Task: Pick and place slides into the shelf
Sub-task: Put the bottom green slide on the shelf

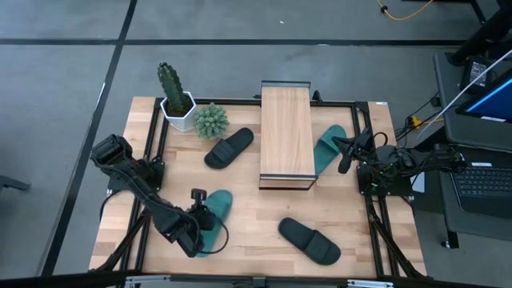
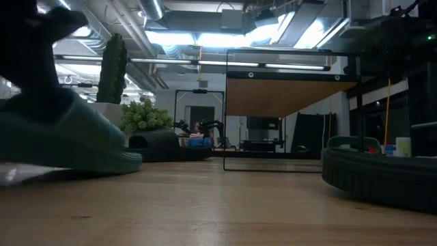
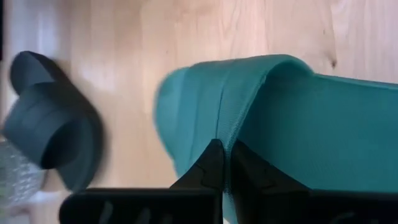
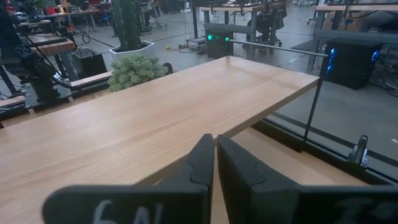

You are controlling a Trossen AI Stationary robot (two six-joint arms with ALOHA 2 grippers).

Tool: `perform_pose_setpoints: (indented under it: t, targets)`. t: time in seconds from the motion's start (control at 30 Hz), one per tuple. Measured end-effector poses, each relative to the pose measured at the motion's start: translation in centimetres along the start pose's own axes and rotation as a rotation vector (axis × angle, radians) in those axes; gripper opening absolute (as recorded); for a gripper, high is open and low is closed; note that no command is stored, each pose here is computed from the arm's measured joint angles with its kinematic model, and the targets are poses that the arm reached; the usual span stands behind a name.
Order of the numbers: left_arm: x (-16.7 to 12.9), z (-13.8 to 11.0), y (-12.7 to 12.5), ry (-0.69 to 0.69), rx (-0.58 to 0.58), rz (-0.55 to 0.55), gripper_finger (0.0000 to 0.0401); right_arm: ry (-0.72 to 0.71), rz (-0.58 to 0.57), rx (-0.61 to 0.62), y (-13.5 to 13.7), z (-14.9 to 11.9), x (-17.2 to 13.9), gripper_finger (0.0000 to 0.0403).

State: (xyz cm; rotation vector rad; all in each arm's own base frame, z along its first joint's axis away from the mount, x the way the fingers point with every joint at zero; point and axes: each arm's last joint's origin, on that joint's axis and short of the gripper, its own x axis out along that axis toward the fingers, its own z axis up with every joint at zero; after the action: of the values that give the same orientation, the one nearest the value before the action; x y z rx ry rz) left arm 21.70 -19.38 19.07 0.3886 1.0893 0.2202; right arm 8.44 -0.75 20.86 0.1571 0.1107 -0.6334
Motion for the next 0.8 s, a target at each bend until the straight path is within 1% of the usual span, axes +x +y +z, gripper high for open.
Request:
perform_pose_setpoints:
  t: [0.17,0.4,0.8]
  targets:
    - [-1.9,0.7,0.4,-0.01,0.037,0.055,0.0003,0.0,0.0,0.023,0.0,0.0,0.0,0.0023]
    - [-5.2,1.8,1.4,-0.067,0.11,0.179,0.0003,0.0,0.0,0.023,0.0,0.0,0.0,0.0023]
    - [-9.8,3.7,4.1,-0.127,0.194,0.339,0.0002,0.0,0.0,0.024,0.0,0.0,0.0,0.0023]
